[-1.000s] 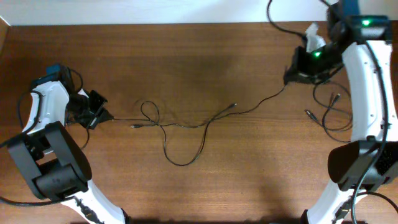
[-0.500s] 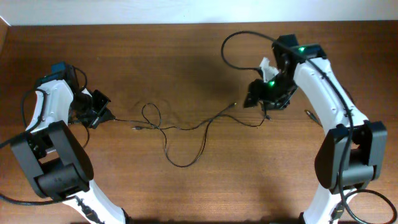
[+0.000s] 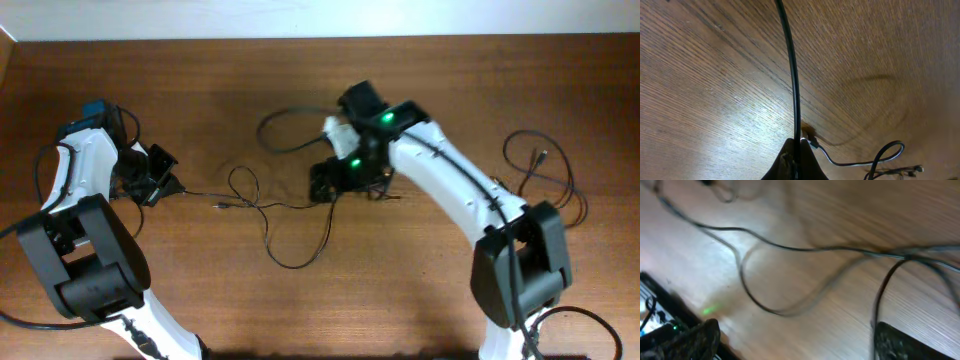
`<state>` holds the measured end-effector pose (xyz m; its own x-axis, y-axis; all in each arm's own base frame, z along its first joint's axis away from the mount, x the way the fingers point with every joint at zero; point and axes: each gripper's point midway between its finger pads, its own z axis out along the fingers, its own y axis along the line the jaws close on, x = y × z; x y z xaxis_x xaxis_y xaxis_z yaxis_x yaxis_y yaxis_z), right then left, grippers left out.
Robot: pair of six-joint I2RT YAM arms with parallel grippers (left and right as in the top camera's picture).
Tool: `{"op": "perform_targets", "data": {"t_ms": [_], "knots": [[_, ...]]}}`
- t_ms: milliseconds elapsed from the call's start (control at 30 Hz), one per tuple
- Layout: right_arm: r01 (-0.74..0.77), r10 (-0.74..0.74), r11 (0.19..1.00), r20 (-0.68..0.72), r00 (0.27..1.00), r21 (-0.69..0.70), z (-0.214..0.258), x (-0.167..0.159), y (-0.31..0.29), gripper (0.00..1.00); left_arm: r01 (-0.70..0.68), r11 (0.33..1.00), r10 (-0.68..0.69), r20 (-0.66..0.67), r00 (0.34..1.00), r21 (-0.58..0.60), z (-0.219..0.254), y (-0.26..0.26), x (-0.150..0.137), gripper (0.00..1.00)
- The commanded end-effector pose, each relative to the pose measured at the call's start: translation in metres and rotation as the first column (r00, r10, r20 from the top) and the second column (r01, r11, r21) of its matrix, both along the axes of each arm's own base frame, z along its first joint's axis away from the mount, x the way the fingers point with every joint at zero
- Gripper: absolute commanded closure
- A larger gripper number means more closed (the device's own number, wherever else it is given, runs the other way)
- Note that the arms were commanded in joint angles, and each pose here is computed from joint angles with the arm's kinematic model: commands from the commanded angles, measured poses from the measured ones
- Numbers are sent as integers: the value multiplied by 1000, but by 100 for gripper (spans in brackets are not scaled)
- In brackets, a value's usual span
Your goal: Untangle cables
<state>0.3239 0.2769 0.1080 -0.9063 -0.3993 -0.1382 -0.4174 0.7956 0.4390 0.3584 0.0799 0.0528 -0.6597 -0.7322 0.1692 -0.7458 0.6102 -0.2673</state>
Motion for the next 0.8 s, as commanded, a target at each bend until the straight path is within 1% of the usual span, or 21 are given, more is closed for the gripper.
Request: {"op": "perform_targets", "data": {"t_ms": [0,133,233,333,433,467,500,567,667,767], "knots": [[-80,80,996,16,997,-24,-13,-17,26,1,18,1000,-18,-19,1000,7,-8,1,-3,100],[-130,133,987,33,991,-97,-26,-30,37,1,18,1000,-18,-19,1000,8,-8,1,-3,100],[-138,143,984,34,989,-109,-29,-34,37,1,18,1000,-18,-19,1000,8,-8,1,-3,100],[-131,137,988,75,988,-81,-26,-24,44,1,18,1000,-18,-25,1000,5,-9,0,-5,100],[-149,148,989,99,984,12,-18,-20,62,1,23,1000,-23,-39,999,-15,-13,-6,-10,100],[-161,155,985,104,983,58,-14,-20,71,0,44,999,-45,-38,998,-25,-15,-10,-11,100],[-155,146,985,117,982,78,-11,-17,75,6,98,995,-98,-14,995,-37,-15,-17,-9,100],[-98,84,989,129,988,109,-7,-7,82,6,239,970,-235,68,970,-47,-19,-34,-2,100],[-65,45,989,146,988,135,-3,1,88,10,321,947,-317,98,943,-26,-30,-55,3,100],[12,-26,990,97,995,140,-6,3,89,19,379,925,-377,99,921,-9,-41,-72,0,100]]}}
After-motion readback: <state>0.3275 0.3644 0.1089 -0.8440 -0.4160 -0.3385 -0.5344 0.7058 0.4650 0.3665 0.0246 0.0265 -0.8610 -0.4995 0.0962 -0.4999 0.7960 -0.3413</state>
